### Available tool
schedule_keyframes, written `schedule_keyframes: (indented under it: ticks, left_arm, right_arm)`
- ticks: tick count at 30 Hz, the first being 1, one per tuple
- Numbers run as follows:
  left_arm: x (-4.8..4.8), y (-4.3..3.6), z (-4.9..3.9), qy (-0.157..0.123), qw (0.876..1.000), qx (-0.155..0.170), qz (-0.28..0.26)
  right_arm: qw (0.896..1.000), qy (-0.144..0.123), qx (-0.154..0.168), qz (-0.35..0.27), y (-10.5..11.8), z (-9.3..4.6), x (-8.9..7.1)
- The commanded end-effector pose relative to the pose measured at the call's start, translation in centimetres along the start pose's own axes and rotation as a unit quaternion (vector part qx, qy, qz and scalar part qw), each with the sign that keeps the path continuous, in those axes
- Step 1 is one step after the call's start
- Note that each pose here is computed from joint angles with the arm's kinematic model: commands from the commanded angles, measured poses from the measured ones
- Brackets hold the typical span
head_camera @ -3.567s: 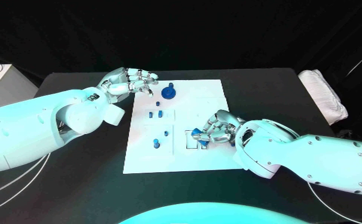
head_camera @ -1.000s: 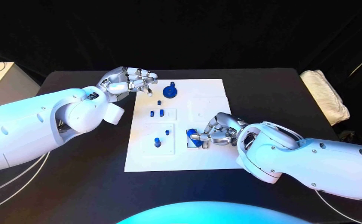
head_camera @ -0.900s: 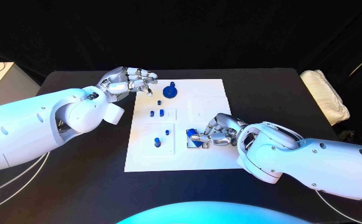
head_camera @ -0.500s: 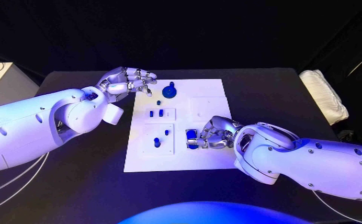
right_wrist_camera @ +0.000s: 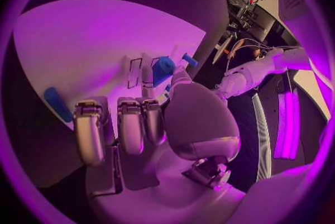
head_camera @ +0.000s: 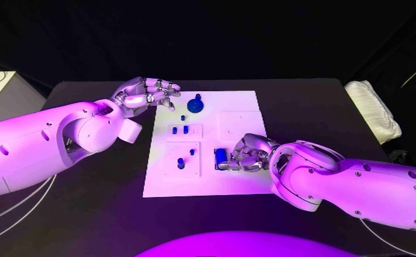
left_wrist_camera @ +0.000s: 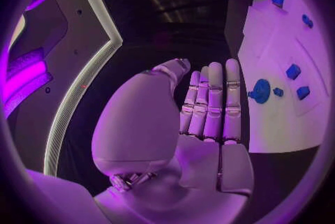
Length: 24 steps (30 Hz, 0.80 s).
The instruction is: Assemble the parts on the task board
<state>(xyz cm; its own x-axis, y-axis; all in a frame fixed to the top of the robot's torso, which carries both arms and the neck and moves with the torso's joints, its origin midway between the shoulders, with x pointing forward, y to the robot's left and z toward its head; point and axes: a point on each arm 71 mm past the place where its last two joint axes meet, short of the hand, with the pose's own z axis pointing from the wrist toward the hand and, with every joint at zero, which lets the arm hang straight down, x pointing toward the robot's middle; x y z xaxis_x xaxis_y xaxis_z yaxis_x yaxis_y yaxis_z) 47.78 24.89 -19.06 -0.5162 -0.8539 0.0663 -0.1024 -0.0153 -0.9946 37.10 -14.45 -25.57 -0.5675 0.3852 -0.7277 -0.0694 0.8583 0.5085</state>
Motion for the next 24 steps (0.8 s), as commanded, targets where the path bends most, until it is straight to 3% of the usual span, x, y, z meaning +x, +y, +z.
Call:
schedule_keyframes:
  ticks: [1, 15, 24]
  left_arm:
    - [0.16, -0.06, 0.05, 0.006, 1.000, 0.002, -0.005]
    - [0.14, -0.04, 0.06, 0.006, 1.000, 0.001, -0.005]
    - [0.12, -0.03, 0.07, 0.007, 1.000, 0.001, -0.005]
  right_arm:
    - [1.000, 0.004, -0.007, -0.018, 0.12, 0.01, 0.12]
    - [0.999, -0.026, -0.005, -0.029, 0.00, 0.62, -0.34]
    - [0.999, -0.015, -0.004, -0.035, 0.00, 0.79, -0.17]
